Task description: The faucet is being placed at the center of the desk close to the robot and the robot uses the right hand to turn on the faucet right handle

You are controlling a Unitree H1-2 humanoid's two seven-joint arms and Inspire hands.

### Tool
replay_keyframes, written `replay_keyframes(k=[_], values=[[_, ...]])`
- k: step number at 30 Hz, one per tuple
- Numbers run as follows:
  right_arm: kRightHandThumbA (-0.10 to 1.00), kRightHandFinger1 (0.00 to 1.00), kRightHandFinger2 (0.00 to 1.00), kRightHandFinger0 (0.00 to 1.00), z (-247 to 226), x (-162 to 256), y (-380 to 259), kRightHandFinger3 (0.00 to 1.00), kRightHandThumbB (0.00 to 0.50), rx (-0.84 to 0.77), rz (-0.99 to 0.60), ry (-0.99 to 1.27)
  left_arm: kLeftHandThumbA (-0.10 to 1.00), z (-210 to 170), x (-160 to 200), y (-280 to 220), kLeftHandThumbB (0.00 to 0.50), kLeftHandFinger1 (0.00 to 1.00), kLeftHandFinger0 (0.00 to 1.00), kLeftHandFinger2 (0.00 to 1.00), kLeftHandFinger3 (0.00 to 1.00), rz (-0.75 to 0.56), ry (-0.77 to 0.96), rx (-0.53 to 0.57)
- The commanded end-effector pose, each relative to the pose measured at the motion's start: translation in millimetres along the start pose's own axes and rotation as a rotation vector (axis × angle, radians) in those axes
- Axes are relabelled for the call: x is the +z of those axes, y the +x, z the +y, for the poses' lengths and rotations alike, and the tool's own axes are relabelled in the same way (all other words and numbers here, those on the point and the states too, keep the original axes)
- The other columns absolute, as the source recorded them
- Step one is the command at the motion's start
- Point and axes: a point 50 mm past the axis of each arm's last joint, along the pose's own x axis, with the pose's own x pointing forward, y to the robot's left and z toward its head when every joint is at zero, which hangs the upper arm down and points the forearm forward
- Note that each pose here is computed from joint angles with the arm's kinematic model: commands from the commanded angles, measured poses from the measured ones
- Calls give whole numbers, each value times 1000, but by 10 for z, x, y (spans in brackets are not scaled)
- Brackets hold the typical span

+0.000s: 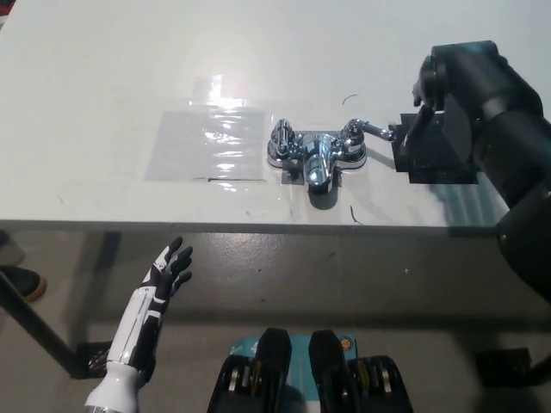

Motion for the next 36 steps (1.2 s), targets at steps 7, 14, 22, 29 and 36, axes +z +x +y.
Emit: replay_keyframes(k=[7, 14, 22, 29, 36], values=[[880, 1000, 1000, 1000, -322, -6, -119, 1000, 445, -463, -27, 197, 981, 32, 137, 82, 139, 1000, 1000, 1000, 1000, -55, 23, -10], [900, 1000, 1000, 1000, -412, 35, -177, 1000, 485, -402, -135, 349, 977, 48, 149, 96, 138, 1000, 1000, 1000, 1000, -56, 21, -15], [765, 1000, 1000, 1000, -647, 55, -350, 1000, 500, -301, -148, 307, 967, 50, 139, 70, 138, 1000, 1000, 1000, 1000, -49, 21, -17], [807, 1000, 1000, 1000, -908, 130, -612, 1000, 500, -115, -323, 211, 979, 60, 133, 95, 150, 1000, 1000, 1000, 1000, -49, 33, -15], [839, 1000, 1000, 1000, -910, 164, -634, 1000, 463, -94, -318, 161, 966, 43, 119, 52, 131, 1000, 1000, 1000, 1000, -33, 24, -19]])
